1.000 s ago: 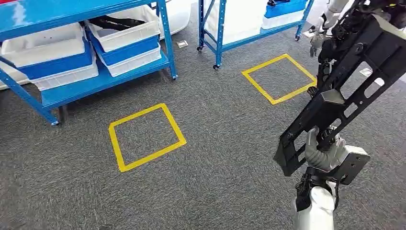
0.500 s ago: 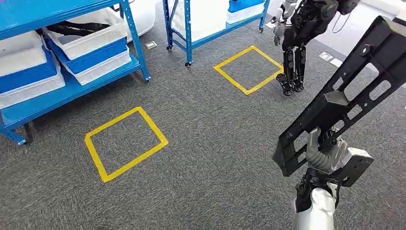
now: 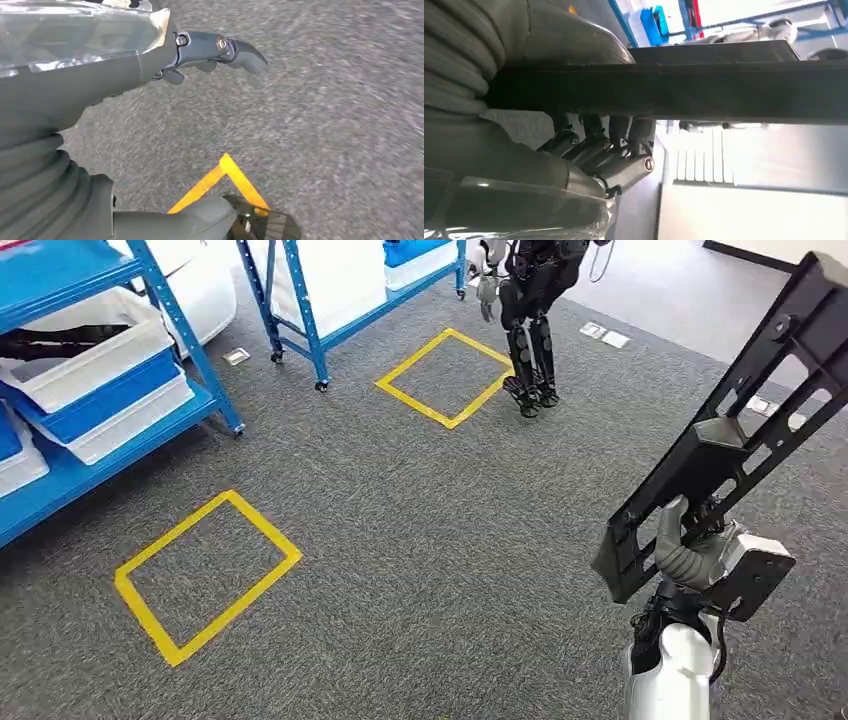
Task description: Take the parts from the cabinet and place them on the table.
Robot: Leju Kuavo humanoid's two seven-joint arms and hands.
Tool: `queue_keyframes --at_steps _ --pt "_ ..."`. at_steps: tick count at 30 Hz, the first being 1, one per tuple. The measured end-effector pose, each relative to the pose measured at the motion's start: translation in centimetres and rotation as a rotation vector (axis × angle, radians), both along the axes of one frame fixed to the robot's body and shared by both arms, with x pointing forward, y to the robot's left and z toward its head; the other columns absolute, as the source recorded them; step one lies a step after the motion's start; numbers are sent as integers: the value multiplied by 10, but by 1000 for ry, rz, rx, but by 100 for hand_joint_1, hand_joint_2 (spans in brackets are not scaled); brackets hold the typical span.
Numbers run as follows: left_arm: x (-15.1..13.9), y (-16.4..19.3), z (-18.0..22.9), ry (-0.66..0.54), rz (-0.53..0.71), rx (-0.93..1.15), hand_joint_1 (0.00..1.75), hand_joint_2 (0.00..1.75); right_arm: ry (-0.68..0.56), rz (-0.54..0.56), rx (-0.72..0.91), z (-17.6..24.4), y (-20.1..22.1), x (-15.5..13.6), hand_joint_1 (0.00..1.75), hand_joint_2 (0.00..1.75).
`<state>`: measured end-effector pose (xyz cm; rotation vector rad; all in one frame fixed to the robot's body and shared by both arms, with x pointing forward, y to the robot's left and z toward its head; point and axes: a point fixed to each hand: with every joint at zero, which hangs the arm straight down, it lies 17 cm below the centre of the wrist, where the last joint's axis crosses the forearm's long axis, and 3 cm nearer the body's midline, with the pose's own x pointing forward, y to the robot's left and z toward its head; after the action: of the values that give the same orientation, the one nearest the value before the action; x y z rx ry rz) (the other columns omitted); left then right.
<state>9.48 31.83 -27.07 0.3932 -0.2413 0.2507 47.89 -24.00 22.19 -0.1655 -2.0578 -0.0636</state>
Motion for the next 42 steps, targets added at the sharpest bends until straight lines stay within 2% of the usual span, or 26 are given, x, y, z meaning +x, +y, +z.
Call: queue_keyframes --at_steps 28,38,42 --pt "1 -5 0 -10 14 -11 0 175 8 15 -1 9 11 9 175 175" --pt "1 3 0 -13 38 -3 0 175 -21 31 9 29 18 25 175 175" --pt "1 4 0 -13 31 -1 0 175 -4 28 0 17 16 28 175 175"
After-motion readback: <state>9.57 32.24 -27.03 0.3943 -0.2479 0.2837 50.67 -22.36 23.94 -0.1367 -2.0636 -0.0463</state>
